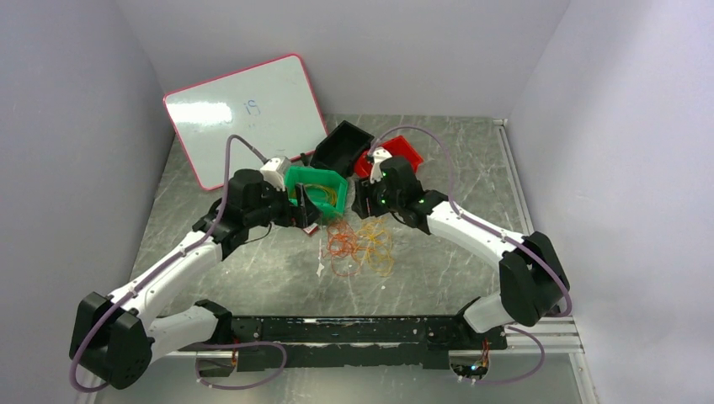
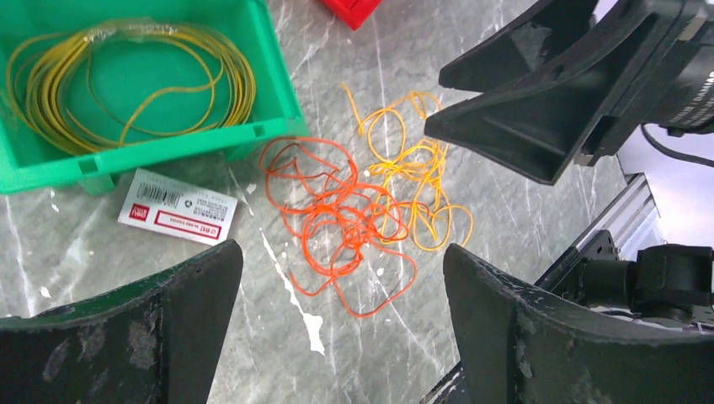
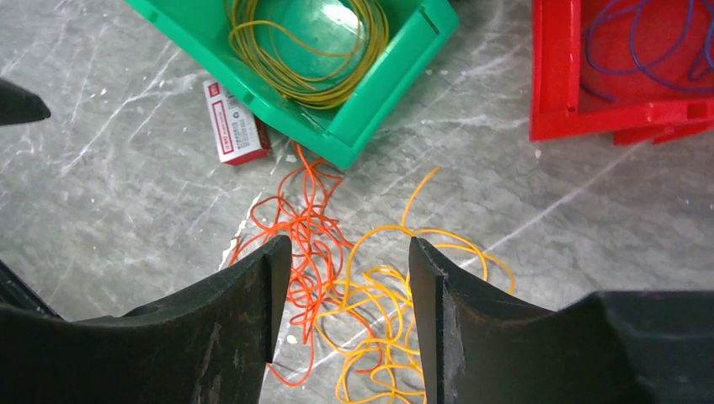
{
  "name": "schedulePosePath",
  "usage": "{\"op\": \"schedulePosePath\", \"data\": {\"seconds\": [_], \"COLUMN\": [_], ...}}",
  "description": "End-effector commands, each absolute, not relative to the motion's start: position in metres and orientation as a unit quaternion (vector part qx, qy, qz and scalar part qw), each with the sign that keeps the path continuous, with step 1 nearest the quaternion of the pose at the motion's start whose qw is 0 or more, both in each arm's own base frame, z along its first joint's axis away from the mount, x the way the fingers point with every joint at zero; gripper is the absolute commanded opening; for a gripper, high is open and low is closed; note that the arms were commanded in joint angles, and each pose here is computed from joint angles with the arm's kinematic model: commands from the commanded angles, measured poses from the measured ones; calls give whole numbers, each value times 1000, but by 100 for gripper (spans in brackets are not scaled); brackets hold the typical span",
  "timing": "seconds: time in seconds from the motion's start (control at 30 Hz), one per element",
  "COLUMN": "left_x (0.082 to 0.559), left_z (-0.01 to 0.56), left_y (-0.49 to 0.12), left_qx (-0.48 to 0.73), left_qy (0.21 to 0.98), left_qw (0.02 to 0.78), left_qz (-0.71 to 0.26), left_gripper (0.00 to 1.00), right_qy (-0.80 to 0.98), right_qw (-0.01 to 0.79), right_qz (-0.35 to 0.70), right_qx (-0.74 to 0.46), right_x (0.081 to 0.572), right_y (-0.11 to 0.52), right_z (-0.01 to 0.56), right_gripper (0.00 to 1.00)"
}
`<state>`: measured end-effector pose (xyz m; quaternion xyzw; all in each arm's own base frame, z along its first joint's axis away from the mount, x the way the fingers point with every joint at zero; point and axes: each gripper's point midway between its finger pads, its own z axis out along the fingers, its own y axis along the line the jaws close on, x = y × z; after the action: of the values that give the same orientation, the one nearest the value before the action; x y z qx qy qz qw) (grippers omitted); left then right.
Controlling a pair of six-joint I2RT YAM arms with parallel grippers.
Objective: Untangle the cables
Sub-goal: Untie the cable.
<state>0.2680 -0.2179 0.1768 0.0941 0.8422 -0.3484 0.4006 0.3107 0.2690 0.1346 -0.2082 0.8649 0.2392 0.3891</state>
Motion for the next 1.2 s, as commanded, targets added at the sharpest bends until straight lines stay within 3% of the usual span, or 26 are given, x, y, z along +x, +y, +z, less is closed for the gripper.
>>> {"op": "schedulePosePath", "data": {"seconds": [0.0, 0.2, 0.47, 0.77, 1.17], "left_x": [270, 274, 277, 275, 259], "left_z": [183, 188, 189, 190, 251], "left_y": [-221, -222, -226, -227, -255], "left_qx": [73, 79, 87, 90, 187], "left_qy": [836, 837, 839, 836, 760], "left_qw": [415, 419, 414, 417, 469], "left_qz": [-352, -344, -343, -347, -410], "left_gripper": [93, 93, 92, 91, 89], "right_qy": [884, 901, 904, 895, 857], "right_qw": [375, 346, 333, 359, 399], "right_qz": [220, 224, 233, 227, 293], "right_qx": [-171, -138, -132, -138, -147], "right_x": [304, 288, 286, 294, 281], "right_y": [261, 263, 272, 271, 278], "right_z": [132, 114, 105, 117, 212], "right_gripper": [56, 51, 37, 1, 0]}}
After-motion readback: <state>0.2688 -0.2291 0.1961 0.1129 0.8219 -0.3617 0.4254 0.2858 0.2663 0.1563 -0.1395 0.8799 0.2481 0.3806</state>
